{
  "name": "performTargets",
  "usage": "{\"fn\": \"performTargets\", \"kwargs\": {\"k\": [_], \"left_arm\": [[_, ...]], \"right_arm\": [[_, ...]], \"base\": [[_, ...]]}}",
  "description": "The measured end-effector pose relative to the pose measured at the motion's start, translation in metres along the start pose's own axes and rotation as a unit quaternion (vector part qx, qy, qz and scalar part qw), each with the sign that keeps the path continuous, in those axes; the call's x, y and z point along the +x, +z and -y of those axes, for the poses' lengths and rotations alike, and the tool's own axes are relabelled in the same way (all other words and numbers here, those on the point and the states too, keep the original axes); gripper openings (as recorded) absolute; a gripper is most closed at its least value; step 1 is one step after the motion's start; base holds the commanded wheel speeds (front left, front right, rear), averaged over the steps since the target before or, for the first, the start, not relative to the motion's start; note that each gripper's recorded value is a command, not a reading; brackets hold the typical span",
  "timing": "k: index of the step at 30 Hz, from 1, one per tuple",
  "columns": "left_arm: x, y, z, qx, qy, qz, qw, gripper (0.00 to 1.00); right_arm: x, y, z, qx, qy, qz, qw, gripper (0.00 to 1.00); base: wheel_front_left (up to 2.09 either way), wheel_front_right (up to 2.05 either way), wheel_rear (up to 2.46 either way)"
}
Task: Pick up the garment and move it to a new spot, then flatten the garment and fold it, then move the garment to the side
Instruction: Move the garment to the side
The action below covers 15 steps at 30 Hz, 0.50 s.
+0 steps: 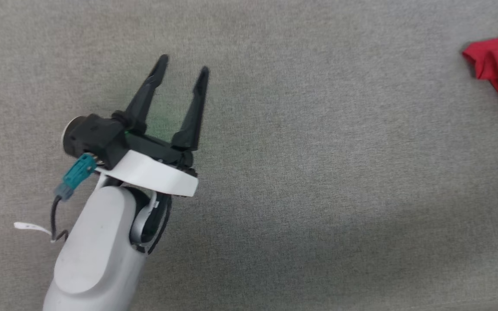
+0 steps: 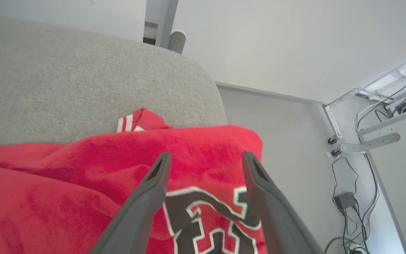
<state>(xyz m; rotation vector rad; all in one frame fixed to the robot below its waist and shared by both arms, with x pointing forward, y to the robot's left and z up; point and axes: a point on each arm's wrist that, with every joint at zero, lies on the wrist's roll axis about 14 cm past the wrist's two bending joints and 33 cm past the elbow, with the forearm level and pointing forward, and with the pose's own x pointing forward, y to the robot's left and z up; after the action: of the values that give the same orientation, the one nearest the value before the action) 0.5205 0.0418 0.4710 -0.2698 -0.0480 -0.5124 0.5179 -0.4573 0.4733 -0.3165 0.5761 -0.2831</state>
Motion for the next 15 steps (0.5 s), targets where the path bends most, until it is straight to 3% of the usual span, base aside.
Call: {"fn": "performTargets", "kwargs": {"k": [9,15], "left_arm": [[-0.02,0.031,-0.012,0.01,0.038,0.029,0.999,1.0],[-0.044,0.05,-0.02,0.018,0.071,0.047,0.996,1.0]], "right_arm": [[-0.02,0.038,-0.027,0.028,0.045,0.089,0.995,1.0],[-0.037,0.055,-0.064,0.062,0.094,0.155,0.981,1.0]], "base": [[0.0,0.0,0.0],[0.0,0.0,0.0]]}}
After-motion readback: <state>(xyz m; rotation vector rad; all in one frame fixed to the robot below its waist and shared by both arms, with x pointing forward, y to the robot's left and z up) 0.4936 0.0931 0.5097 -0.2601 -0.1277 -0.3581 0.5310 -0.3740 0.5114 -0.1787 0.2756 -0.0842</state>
